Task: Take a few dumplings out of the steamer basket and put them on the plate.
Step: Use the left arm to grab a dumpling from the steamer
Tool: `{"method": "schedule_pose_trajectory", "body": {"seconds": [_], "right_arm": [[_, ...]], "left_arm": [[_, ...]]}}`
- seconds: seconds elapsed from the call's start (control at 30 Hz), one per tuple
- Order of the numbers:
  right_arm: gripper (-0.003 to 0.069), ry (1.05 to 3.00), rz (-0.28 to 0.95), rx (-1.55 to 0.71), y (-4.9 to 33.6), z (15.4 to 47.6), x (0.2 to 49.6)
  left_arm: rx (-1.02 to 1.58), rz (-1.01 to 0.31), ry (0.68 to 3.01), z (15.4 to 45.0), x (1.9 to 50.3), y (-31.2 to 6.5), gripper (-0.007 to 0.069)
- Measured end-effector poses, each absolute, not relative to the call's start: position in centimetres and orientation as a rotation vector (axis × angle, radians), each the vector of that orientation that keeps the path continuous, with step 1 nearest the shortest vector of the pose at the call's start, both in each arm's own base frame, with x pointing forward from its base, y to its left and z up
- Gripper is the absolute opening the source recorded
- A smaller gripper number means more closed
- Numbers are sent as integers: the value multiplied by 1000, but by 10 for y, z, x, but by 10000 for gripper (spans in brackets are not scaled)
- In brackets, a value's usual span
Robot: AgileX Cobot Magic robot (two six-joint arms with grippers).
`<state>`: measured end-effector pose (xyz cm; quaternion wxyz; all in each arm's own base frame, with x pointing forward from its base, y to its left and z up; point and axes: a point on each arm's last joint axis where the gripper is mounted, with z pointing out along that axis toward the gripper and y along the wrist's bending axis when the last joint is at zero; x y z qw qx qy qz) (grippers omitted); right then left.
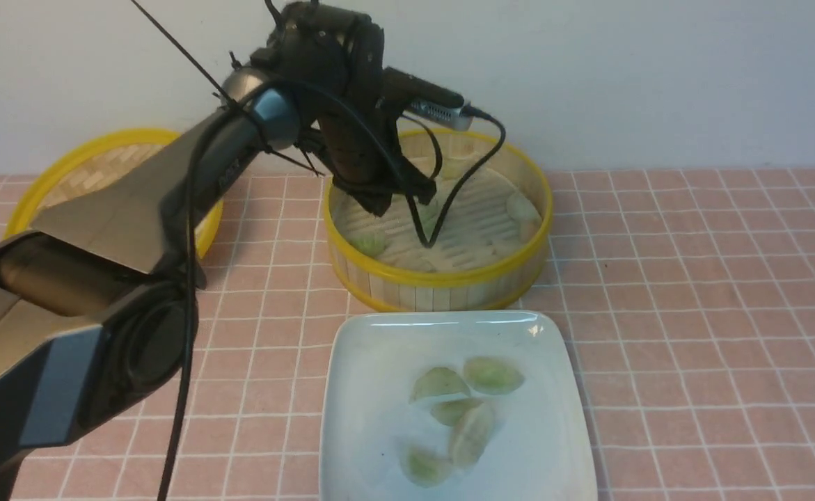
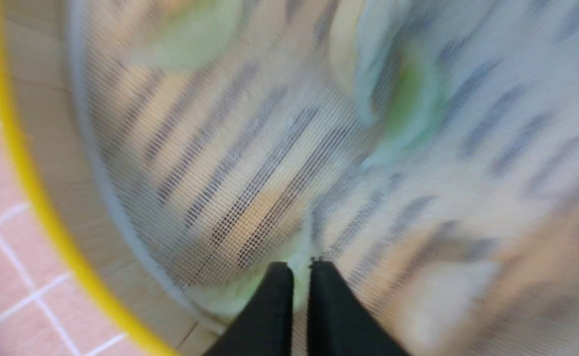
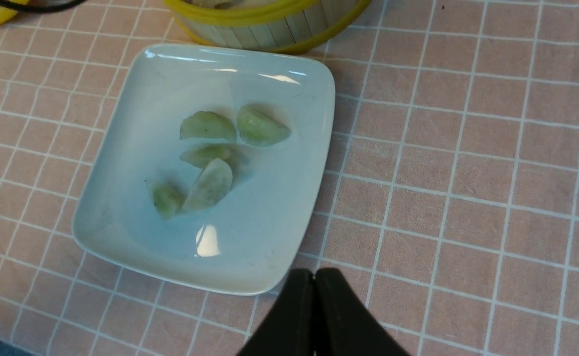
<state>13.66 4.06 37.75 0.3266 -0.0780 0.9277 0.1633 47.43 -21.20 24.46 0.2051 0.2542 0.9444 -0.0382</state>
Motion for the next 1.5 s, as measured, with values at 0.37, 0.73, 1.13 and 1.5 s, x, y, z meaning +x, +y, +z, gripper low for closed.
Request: {"method": "schedule_pose_trajectory", "body": {"seconds": [0.37,0.73,1.13,1.5], "right_arm": [[-15,2422,439,-233,42,378,136],[-15,2420,451,-231,43,378,136],[-15,2418,467,-230,44,379,136],[-15,2417,474,-229,44,379,136]], "left_arm": [[780,-20,2596,249,476,-208,25],[841,57,2694,189,487,-210,382],[848,51,2691,181,489,-211,197],[714,-240,2522,333,426,-200,145]]}}
